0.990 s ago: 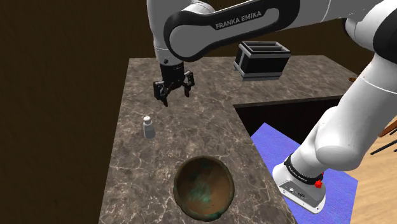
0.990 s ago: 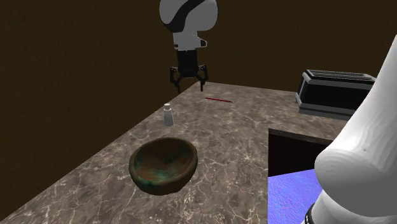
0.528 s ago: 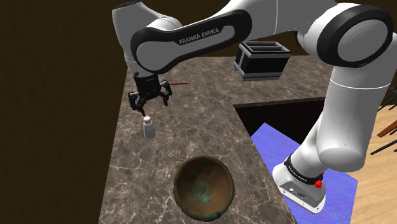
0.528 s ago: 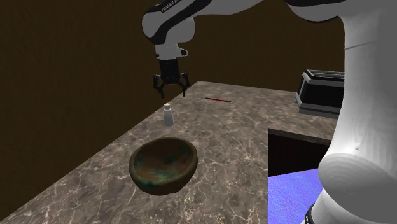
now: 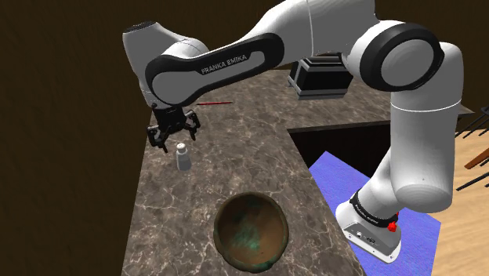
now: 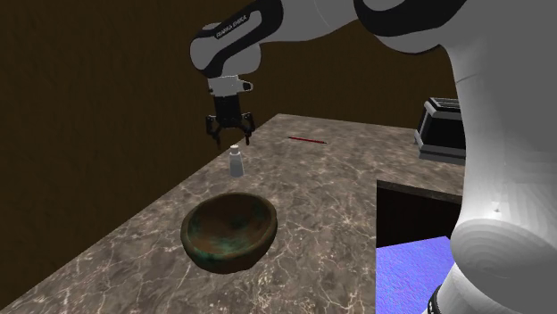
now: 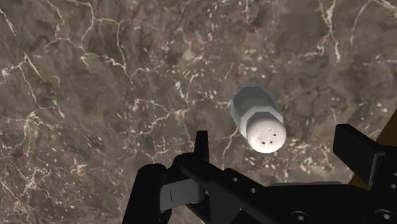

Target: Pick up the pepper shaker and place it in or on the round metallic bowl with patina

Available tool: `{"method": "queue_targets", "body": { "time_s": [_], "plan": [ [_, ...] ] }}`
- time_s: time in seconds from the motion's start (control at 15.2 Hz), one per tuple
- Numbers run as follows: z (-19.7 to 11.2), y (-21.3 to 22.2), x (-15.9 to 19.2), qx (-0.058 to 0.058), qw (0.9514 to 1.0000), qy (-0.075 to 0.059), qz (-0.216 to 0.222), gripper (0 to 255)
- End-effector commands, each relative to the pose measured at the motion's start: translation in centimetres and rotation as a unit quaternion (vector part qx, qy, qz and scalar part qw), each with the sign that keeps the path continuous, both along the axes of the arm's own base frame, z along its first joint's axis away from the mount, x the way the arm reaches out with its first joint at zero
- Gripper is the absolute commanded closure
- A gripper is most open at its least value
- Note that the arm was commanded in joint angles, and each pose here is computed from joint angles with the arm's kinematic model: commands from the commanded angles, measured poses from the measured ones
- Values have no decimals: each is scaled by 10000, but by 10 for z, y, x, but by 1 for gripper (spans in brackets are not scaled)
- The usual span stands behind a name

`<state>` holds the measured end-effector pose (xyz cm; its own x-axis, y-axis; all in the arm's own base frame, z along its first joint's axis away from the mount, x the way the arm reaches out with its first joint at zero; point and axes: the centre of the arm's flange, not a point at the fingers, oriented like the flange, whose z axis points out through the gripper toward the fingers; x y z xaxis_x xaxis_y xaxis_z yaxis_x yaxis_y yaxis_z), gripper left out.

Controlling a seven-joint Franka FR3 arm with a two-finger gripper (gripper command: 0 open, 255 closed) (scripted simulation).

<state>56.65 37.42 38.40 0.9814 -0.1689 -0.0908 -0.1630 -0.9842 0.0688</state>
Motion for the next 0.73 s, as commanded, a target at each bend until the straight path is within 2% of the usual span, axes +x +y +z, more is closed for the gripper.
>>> {"method": "queue_targets", "body": {
  "time_s": [0.0, 0.07, 0.59, 0.66],
  "plan": [
    [-11, 0, 0, 1, 10000, -2, -1, 0],
    [-19, 0, -1, 1, 10000, -2, -1, 0],
    [-19, 0, -1, 1, 10000, -1, -1, 0],
    [-19, 0, -1, 1, 10000, -1, -1, 255]
  ]
}}
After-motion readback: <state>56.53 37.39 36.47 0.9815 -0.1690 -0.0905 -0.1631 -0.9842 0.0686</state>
